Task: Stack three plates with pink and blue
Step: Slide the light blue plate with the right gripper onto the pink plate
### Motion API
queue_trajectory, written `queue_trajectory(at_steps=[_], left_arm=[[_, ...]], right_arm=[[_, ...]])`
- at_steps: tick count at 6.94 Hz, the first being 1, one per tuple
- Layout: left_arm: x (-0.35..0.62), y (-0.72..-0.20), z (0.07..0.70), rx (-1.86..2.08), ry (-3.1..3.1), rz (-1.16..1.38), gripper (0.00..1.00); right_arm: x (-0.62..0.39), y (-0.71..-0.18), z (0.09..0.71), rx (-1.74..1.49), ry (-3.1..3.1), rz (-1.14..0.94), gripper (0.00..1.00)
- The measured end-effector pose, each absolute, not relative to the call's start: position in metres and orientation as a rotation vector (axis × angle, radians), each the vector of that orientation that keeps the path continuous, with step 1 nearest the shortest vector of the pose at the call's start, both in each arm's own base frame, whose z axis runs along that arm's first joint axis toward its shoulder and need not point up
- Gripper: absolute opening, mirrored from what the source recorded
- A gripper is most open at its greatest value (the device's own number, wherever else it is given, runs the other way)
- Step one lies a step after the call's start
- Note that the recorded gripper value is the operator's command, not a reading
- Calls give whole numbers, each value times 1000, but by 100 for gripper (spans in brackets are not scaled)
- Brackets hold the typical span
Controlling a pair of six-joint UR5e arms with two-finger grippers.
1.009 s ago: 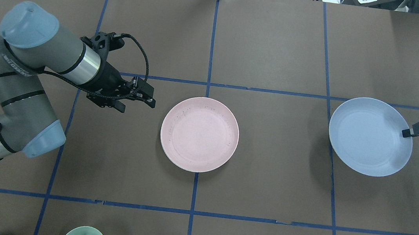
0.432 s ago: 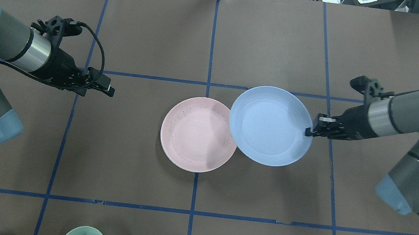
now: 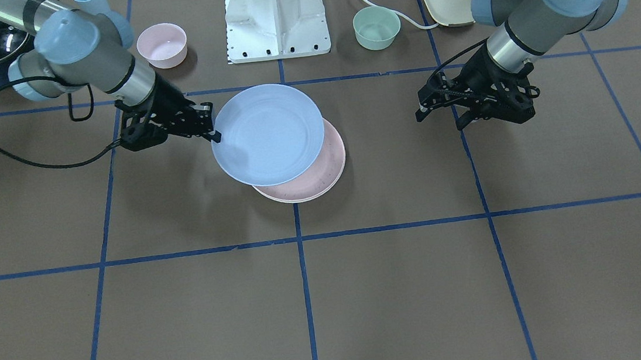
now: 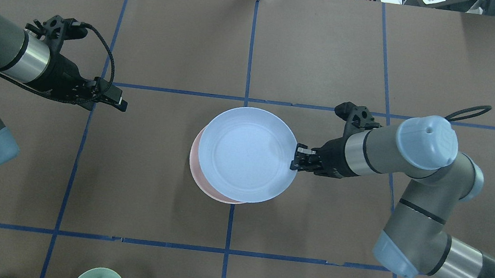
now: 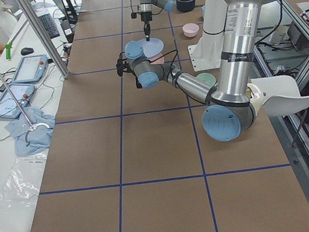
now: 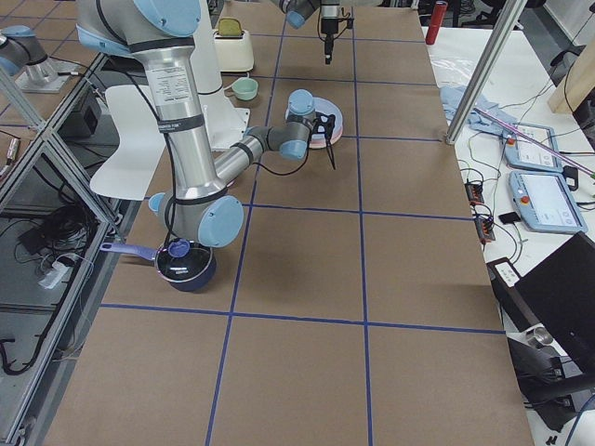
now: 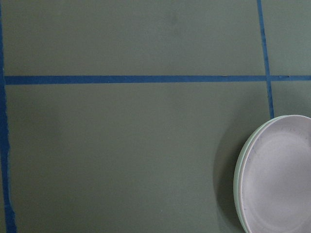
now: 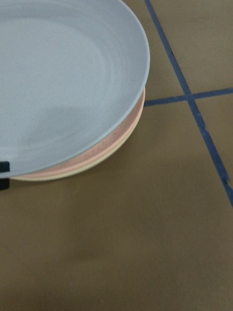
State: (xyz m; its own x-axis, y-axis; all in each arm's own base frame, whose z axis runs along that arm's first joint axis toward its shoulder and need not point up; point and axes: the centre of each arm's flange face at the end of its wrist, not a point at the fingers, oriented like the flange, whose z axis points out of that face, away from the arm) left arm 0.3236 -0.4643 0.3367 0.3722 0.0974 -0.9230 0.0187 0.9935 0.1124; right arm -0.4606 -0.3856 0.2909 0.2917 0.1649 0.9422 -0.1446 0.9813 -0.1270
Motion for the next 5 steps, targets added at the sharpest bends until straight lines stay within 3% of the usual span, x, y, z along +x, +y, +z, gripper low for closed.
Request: queue_trajectory(at_steps=[3, 4, 5], left_arm=[[323, -464, 340, 109, 1185, 47, 100], [322, -464, 340, 110, 1185, 47, 100], [322, -464, 340, 110, 1185, 47, 100]], right_arm=[[-488, -389, 266, -26, -1182, 245, 0], [-489, -390, 268, -29, -1172, 249, 93], [-491, -389, 271, -30, -1166, 250, 100]])
